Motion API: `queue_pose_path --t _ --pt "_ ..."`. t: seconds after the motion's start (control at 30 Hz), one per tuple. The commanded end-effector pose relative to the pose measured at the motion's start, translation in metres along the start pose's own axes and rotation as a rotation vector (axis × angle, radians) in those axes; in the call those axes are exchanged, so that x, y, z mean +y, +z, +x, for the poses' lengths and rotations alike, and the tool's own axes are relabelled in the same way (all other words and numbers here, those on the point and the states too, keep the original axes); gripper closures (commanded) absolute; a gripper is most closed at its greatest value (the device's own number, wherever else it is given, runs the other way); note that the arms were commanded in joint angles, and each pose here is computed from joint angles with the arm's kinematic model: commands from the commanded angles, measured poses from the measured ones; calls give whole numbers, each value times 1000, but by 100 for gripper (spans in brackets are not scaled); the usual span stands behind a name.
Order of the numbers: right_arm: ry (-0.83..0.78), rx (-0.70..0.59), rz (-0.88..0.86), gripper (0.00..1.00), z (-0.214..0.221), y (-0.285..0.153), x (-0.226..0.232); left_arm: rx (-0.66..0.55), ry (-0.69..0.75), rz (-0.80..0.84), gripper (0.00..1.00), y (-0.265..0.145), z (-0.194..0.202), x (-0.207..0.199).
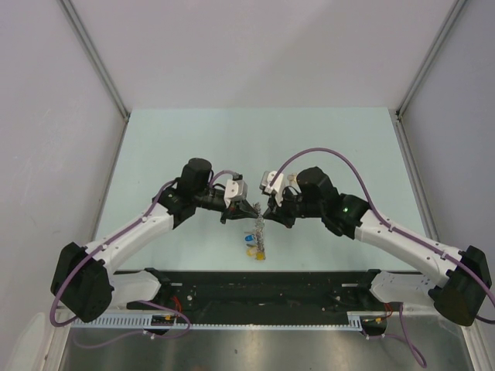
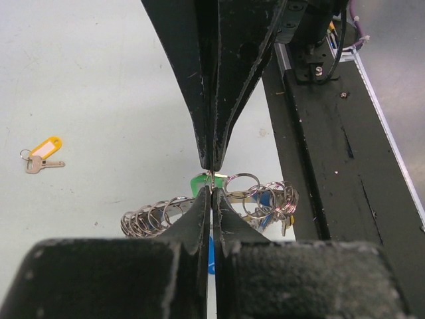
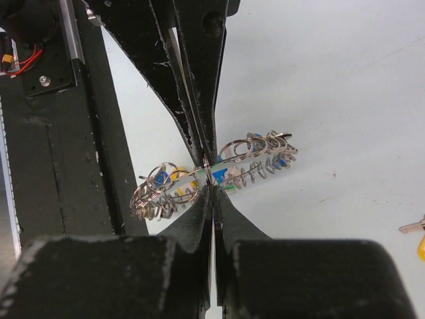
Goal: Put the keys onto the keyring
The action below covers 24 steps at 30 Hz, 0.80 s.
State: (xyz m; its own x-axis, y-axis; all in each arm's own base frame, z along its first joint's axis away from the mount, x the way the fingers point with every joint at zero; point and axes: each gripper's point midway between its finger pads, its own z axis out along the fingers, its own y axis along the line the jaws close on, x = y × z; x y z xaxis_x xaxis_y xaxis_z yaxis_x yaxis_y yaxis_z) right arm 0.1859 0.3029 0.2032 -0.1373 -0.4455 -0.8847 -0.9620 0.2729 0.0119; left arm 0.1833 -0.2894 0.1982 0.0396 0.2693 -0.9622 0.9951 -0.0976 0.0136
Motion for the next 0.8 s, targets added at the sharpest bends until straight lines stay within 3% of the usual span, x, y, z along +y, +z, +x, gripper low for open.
queue_pose_path --t 0.0,0.37,0.77 --pt "-9 -92 -6 100 -30 -5 -2 -73 108 47 100 0 -28 -9" --pt "35 -50 0 100 -16 -15 -4 -57 150 -18 100 -5 -28 -2" --pt "44 -113 -76 100 -25 -21 9 -67 148 -16 100 -6 -30 -3"
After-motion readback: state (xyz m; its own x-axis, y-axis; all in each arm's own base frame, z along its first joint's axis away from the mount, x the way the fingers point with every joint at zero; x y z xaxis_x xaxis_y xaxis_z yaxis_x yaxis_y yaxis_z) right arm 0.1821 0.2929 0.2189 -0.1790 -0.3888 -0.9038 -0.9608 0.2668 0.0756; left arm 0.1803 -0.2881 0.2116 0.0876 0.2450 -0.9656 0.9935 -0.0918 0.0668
